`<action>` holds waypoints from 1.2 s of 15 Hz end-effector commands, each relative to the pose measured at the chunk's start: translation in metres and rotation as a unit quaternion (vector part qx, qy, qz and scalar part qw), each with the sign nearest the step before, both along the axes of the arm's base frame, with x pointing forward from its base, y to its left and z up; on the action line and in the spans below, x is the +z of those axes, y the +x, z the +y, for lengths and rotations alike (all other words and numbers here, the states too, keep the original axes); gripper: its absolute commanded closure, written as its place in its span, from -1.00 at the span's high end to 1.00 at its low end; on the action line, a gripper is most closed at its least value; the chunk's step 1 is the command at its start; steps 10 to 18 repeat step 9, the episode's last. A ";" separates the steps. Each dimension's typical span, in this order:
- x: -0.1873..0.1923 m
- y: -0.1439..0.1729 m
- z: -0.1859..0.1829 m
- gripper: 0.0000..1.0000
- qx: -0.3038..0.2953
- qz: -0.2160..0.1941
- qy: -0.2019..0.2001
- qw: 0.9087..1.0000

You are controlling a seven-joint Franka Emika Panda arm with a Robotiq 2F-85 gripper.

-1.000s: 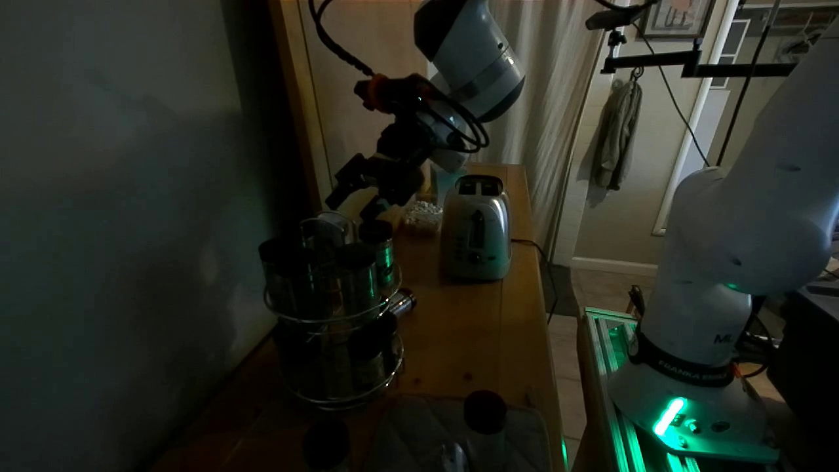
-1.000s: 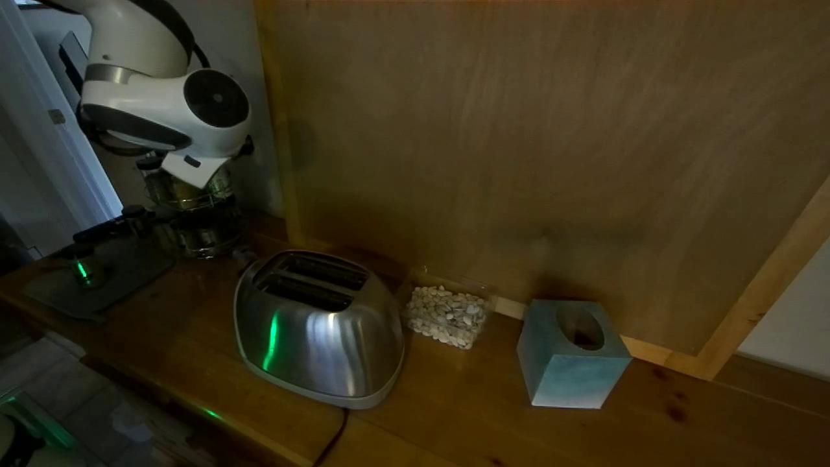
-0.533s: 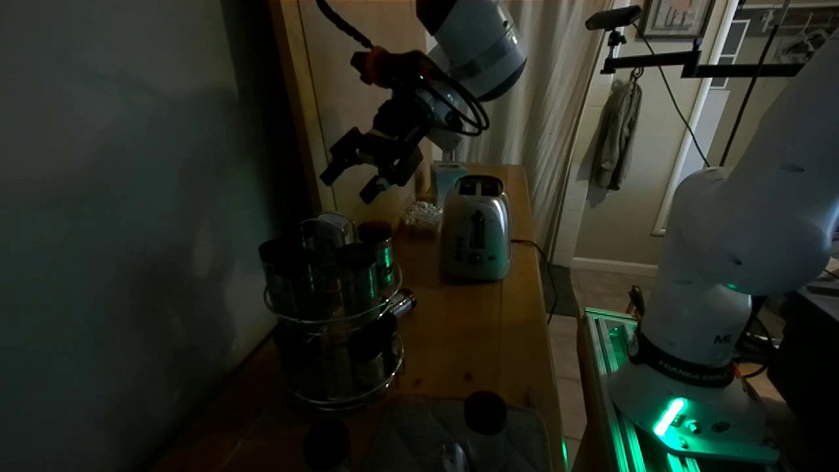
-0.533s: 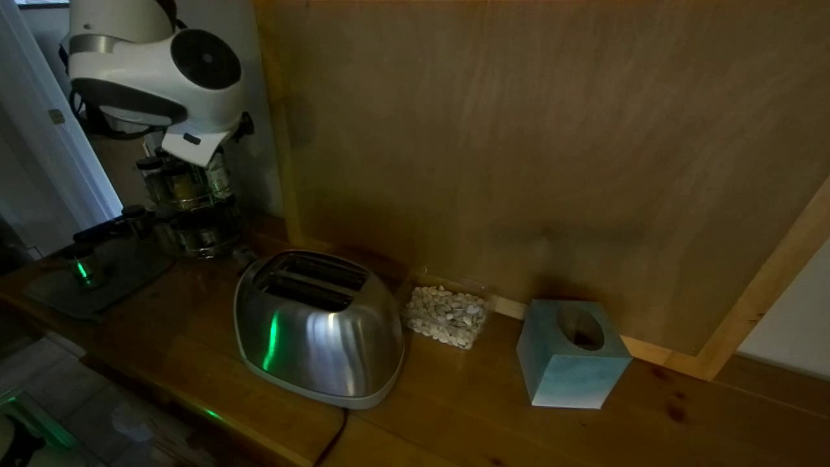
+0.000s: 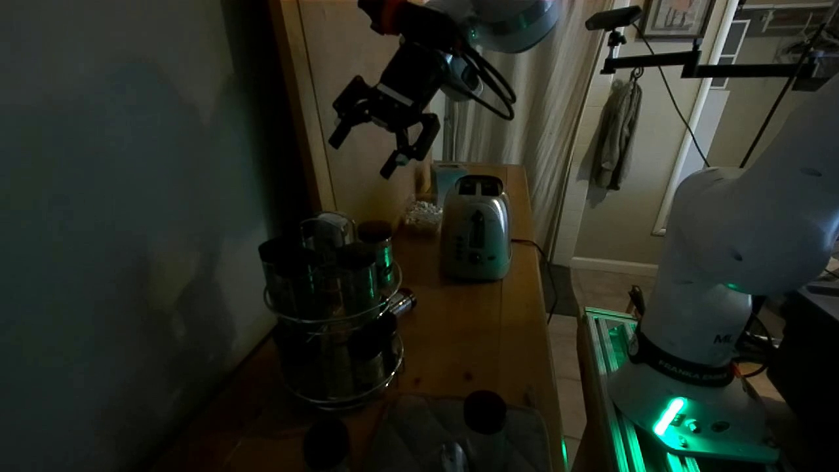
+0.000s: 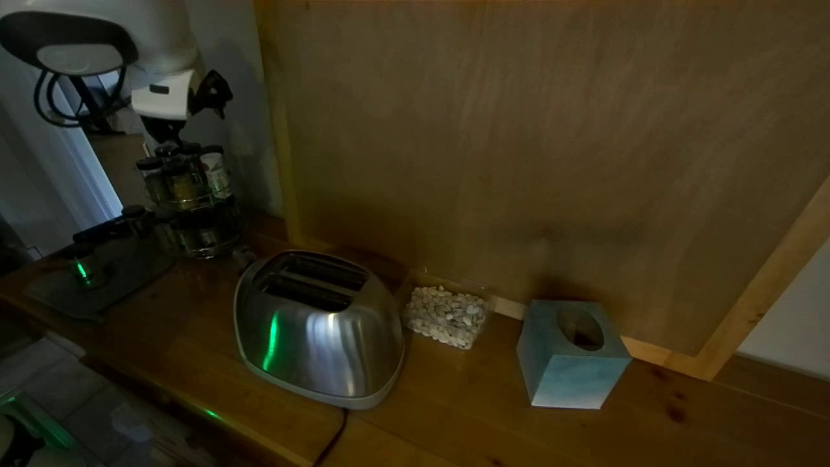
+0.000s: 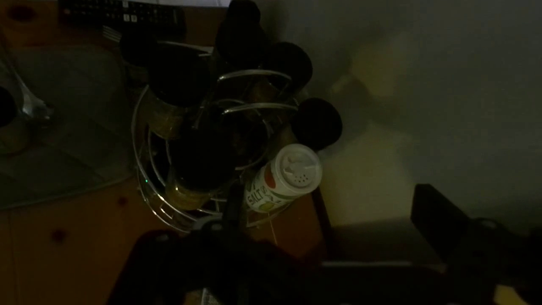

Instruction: Remove the white container from the bottom right of the seasoning rack and put it on the top of the seasoning rack

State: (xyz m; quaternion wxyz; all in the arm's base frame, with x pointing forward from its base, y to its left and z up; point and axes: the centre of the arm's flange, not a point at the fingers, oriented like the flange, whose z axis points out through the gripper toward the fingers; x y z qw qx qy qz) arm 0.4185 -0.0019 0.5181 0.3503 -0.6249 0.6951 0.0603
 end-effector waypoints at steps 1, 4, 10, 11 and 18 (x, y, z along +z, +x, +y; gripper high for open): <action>0.023 -0.017 0.015 1.00 0.023 -0.026 -0.053 0.998; 0.021 -0.012 0.016 1.00 0.034 -0.027 -0.052 0.998; 0.029 -0.019 0.020 1.00 0.050 -0.038 -0.063 0.996; 0.029 -0.019 0.020 1.00 0.050 -0.038 -0.063 0.996; 0.029 -0.019 0.020 1.00 0.050 -0.038 -0.063 0.996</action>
